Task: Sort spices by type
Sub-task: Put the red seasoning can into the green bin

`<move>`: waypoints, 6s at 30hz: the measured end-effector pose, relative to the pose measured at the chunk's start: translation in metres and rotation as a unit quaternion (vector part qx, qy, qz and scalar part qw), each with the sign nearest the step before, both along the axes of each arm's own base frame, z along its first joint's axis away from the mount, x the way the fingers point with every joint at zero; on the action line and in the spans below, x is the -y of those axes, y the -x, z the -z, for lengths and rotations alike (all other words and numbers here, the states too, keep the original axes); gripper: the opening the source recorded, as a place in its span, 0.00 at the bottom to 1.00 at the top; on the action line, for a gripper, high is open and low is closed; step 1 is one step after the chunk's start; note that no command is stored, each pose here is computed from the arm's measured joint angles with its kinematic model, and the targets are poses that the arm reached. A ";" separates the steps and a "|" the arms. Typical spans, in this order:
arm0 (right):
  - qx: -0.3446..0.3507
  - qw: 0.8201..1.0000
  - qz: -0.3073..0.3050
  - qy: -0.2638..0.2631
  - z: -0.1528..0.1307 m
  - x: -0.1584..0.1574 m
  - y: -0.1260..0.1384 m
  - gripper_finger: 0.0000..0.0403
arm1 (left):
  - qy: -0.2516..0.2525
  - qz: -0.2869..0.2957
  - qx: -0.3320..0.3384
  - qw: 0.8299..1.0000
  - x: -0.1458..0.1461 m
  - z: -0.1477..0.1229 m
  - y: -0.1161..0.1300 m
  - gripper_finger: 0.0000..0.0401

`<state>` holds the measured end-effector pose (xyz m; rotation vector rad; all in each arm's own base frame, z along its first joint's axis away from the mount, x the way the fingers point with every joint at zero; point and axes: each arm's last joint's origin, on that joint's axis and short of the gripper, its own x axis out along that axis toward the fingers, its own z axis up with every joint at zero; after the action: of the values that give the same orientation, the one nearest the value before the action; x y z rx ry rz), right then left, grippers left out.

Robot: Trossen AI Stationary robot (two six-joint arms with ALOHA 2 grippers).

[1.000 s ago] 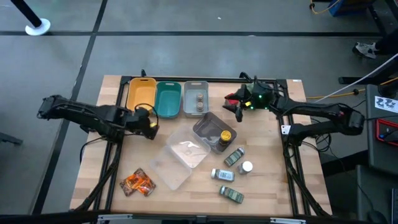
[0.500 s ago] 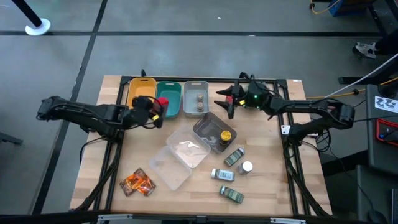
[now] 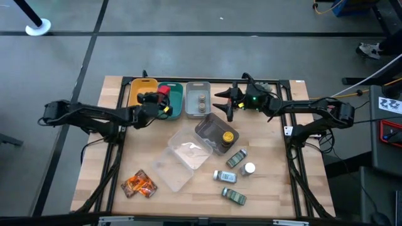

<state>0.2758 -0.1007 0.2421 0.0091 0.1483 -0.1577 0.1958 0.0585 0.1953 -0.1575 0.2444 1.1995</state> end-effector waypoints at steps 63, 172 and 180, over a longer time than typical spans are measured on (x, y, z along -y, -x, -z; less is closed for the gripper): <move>-0.025 1.000 -0.002 0.004 0.004 0.000 0.001 0.59 | 0.038 -0.012 -0.059 0.997 -0.067 0.067 -0.022 0.55; -0.066 0.997 0.032 -0.005 0.012 0.002 0.003 0.59 | 0.204 0.026 -0.096 0.974 -0.098 0.067 -0.006 0.55; -0.068 0.997 0.032 -0.005 0.012 0.001 0.003 0.59 | 0.204 0.026 -0.096 0.974 -0.098 0.067 -0.006 0.55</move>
<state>0.2724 -0.1022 0.2297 0.0136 0.2853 -0.2207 0.2018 0.1564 0.1279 -0.3908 0.6622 1.1025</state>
